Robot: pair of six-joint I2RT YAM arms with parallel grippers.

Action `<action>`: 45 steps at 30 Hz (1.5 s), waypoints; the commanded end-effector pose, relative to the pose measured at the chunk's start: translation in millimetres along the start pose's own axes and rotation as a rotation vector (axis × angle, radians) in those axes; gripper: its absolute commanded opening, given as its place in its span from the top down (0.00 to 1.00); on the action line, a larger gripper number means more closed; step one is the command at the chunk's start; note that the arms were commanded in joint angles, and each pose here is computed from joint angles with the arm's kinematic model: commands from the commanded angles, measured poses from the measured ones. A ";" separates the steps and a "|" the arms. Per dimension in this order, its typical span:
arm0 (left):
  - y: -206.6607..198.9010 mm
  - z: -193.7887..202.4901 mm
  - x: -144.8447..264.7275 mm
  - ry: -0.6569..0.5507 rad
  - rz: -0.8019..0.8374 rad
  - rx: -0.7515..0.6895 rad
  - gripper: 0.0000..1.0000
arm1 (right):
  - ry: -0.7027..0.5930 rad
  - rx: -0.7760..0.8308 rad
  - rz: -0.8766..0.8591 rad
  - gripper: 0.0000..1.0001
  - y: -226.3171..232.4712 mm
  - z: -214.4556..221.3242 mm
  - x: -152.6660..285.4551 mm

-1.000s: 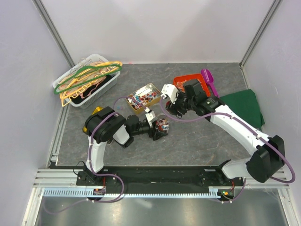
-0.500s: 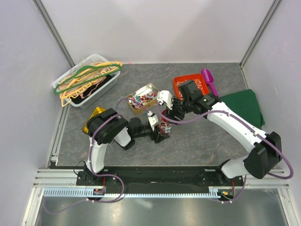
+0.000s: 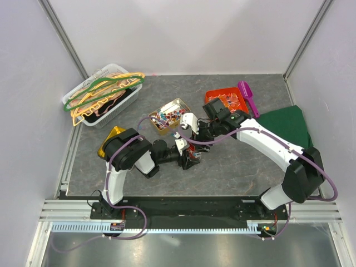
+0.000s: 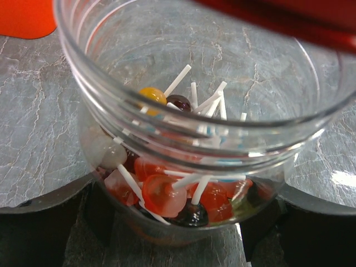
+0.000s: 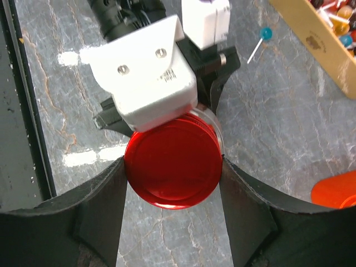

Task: Pack the candies
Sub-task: Close the bottle lid on the packing bottle.

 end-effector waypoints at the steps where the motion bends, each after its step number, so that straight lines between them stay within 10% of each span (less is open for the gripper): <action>1: 2.6 -51.8 0.2 -0.212 -0.021 -0.163 0.51 | -0.052 0.025 0.024 0.45 -5.2 -15.7 -5.8; 45: 6.4 -54.1 1.1 -0.215 -0.045 -0.171 0.51 | 0.040 0.073 0.008 0.44 1.7 0.7 0.2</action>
Point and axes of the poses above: each gripper's point midway between its finger pads, its own x axis back along the fingers, its own y axis along the line the jaws close on, z = x × y, the point moved 1 cm from there along x, back along the fingers, and after that the axes turned 4 degrees about -x, right-handed, at the moved point
